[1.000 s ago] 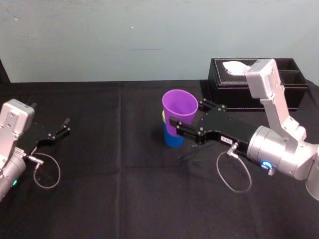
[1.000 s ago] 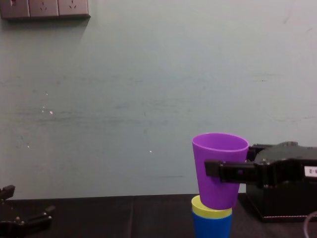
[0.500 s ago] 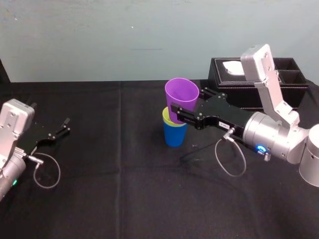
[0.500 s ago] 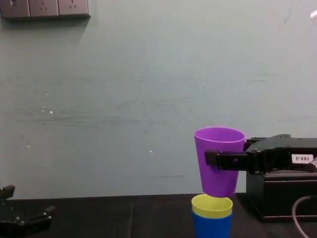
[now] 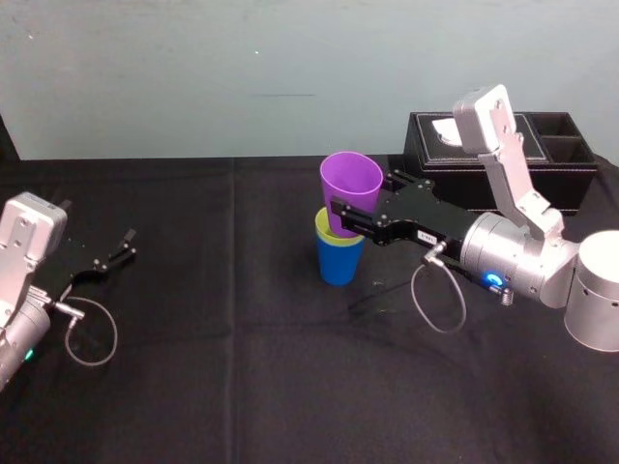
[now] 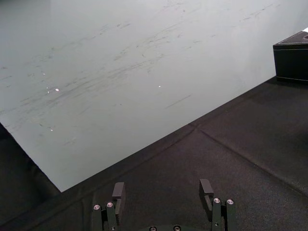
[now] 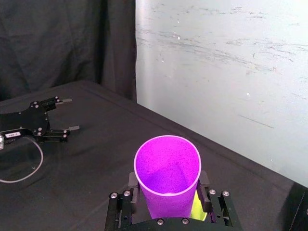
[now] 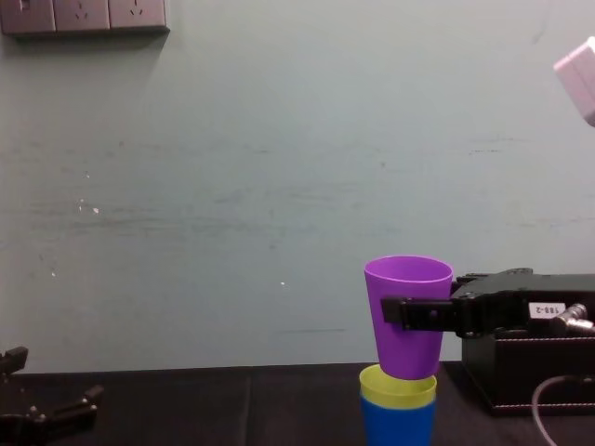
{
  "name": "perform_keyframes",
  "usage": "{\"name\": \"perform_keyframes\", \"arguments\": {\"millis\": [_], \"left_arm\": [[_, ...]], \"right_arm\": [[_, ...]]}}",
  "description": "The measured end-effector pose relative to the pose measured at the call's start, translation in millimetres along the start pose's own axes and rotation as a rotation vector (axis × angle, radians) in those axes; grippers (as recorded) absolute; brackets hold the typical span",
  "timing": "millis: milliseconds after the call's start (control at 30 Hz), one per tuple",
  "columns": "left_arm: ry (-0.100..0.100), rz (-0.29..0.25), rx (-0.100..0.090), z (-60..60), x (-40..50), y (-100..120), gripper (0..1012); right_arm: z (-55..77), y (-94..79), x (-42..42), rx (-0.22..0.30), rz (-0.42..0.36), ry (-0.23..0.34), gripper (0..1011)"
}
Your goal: Stack the three plastic cups sequentially using one hand.
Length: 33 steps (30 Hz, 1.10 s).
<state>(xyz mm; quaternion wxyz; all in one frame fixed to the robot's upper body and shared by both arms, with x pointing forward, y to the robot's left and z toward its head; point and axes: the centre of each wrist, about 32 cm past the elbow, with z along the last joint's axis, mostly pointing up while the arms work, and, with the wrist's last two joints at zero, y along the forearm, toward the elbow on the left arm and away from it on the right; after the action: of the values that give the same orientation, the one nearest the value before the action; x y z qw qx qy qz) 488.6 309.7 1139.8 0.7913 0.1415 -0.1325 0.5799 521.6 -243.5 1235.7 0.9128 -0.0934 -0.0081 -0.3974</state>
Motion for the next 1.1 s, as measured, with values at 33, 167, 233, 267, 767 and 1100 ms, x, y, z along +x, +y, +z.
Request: {"name": "perform_keyframes", "arguments": {"millis": [33,167,233,267,767,1100], "left_arm": [[0.0,0.0,0.0,0.0,0.0,0,1010],[0.0,0.0,0.0,0.0,0.0,0,1010],[0.0,0.0,0.0,0.0,0.0,0,1010],[0.0,0.0,0.0,0.0,0.0,0,1010],[0.0,0.0,0.0,0.0,0.0,0,1010],[0.0,0.0,0.0,0.0,0.0,0,1010]], "right_arm": [[-0.4,1.8,0.4,0.0,-0.001,0.001,721],[-1.6,5.7,1.1,-0.002,-0.002,0.002,721],[-1.8,8.0,1.3,-0.001,-0.003,0.002,721],[-1.9,8.7,1.4,-0.001,-0.003,0.003,721],[-4.9,15.4,4.2,-0.009,-0.011,0.008,721],[-10.1,19.0,7.9,-0.018,-0.018,0.015,721]]}}
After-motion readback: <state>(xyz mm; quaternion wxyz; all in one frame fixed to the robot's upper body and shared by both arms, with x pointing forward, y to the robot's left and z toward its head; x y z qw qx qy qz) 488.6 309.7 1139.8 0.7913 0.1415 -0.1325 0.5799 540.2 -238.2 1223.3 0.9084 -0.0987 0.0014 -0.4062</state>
